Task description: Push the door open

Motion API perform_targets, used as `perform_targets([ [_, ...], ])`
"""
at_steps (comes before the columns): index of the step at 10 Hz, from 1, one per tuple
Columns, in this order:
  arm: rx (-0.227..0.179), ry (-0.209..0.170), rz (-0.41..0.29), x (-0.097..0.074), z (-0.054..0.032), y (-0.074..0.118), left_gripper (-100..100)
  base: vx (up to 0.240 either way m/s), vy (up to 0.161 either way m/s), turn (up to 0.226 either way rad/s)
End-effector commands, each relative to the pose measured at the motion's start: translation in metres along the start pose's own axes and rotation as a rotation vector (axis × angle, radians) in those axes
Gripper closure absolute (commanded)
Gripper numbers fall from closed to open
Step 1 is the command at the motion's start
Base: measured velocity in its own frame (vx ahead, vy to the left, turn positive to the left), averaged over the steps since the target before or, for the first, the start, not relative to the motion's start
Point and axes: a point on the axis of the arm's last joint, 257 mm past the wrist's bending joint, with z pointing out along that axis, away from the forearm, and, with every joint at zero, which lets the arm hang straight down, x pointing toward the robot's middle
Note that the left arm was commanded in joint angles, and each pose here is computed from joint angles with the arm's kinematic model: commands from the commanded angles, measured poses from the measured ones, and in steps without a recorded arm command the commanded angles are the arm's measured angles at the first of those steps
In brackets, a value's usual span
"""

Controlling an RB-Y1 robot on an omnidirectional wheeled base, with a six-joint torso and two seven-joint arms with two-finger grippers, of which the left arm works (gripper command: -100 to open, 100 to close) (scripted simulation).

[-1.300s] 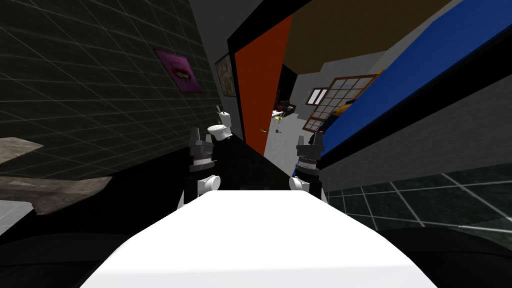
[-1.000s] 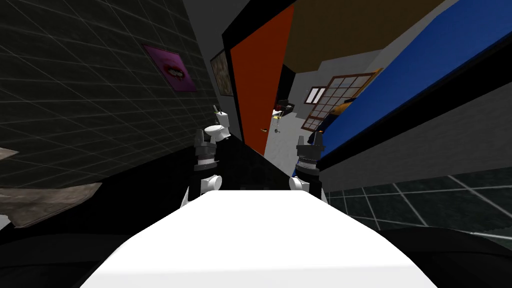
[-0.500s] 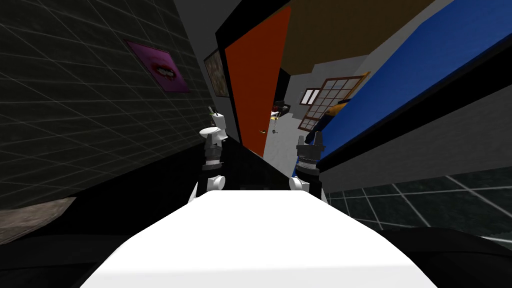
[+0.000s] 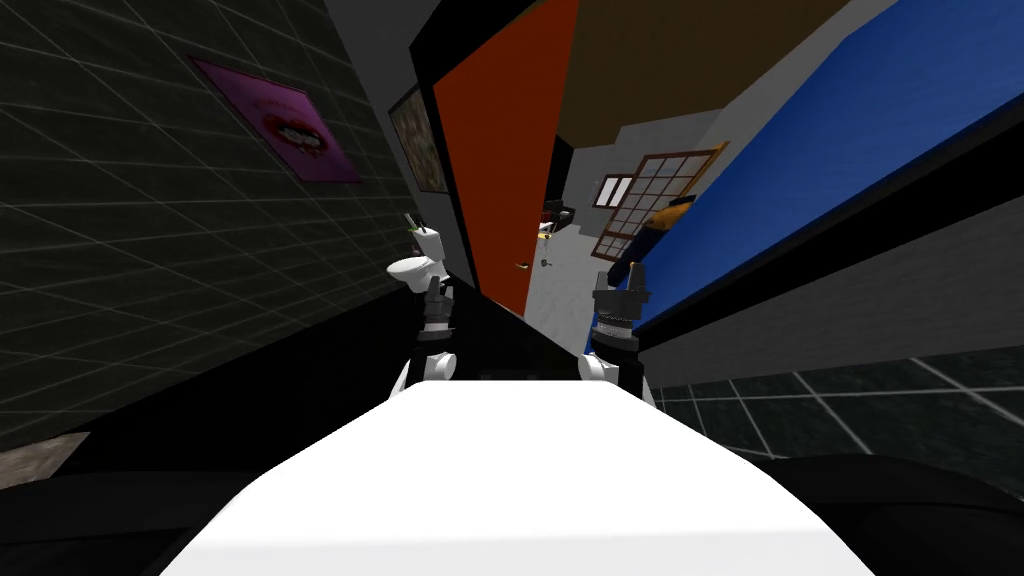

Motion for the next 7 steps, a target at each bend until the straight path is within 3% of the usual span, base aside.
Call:
perform_targets([
  [1,-0.017,0.011,-0.007,0.004,-0.0017,0.010,-100,0.092,0.014,-0.066],
  [7,-0.080,0.053,-0.028,0.024,-0.0141,0.051,-100,0.093,0.015,-0.076],
])
